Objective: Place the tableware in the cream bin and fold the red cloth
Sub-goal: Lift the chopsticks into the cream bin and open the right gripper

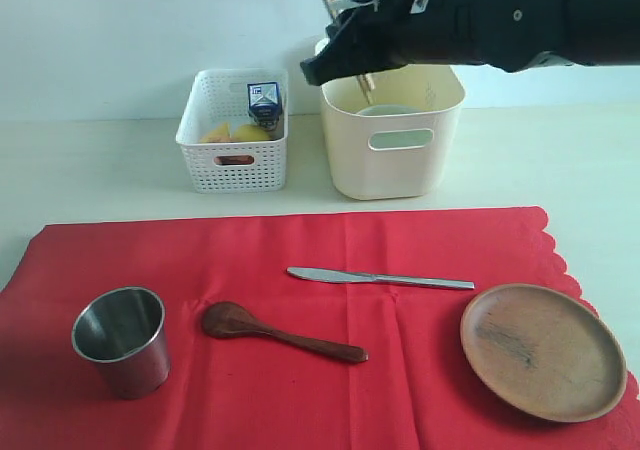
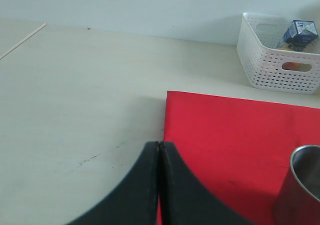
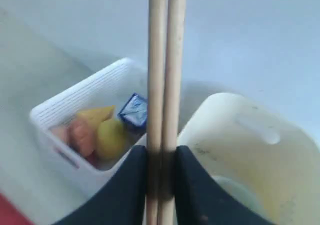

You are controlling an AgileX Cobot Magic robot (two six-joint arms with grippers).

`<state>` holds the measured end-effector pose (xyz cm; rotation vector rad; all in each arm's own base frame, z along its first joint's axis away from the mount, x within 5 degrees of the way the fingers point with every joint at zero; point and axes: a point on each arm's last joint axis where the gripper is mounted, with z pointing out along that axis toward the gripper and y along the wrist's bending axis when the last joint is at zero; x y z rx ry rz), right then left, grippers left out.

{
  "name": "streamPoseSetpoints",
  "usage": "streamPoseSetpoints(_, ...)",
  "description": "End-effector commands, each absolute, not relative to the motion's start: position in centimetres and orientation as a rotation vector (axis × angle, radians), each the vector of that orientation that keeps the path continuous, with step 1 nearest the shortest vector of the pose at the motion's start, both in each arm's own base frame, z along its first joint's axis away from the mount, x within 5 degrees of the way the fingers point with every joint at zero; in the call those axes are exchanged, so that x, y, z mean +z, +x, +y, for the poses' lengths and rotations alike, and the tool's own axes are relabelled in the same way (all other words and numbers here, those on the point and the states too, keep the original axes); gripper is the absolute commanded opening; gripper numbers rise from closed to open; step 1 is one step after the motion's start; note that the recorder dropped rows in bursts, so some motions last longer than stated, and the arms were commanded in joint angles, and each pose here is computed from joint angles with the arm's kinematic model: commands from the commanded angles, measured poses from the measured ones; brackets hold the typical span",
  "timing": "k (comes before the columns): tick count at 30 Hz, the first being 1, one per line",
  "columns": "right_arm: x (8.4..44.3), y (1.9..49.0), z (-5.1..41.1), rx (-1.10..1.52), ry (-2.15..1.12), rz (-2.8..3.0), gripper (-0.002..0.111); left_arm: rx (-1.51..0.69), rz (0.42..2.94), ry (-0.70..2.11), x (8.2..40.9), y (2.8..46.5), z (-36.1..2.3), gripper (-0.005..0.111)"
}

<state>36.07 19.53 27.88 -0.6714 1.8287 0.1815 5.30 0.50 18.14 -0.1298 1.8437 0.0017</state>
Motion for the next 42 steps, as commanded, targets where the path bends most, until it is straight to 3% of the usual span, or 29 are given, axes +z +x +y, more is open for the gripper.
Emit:
streamPoseSetpoints(1,28.3,39.1,16.2,0.101,-0.503,1.708,0.000,-0.002,1.833,-0.127,18.1,5.3,0.5,0.001)
streamPoseSetpoints(7,27.4,43.6,14.3,0.099,-0.377,1.727,0.000,-0.002,1.833,-0.127,18.1,5.3,0.5,0.001)
streamPoseSetpoints(12,23.3,47.5,14.2,0.112,-0.360,1.868,0.000,-0.002,1.833,-0.127,18.1,5.3,0.5,0.001)
streamPoseSetpoints(20,17.5,48.8,14.6,0.110,-0.401,2.023,0.000,-0.002,1.833,-0.127,18.1,5.3,0.5,0.001)
streamPoseSetpoints(22,16.9,48.8,14.6,0.108,-0.410,2.043,0.005,-0.002,1.833,-0.127,18.1,5.3,0.5,0.001)
streamPoseSetpoints(33,18.1,48.2,14.6,0.123,-0.424,2.088,0.054,-0.002,1.833,-0.127,18.1,5.3,0.5,0.001)
streamPoseSetpoints(36,19.5,47.7,14.5,0.132,-0.433,2.101,0.059,-0.002,1.833,-0.127,18.1,5.3,0.5,0.001)
streamPoseSetpoints(42,22.9,46.1,14.3,0.158,-0.459,2.152,0.059,-0.002,1.833,-0.127,18.1,5.3,0.5,0.001)
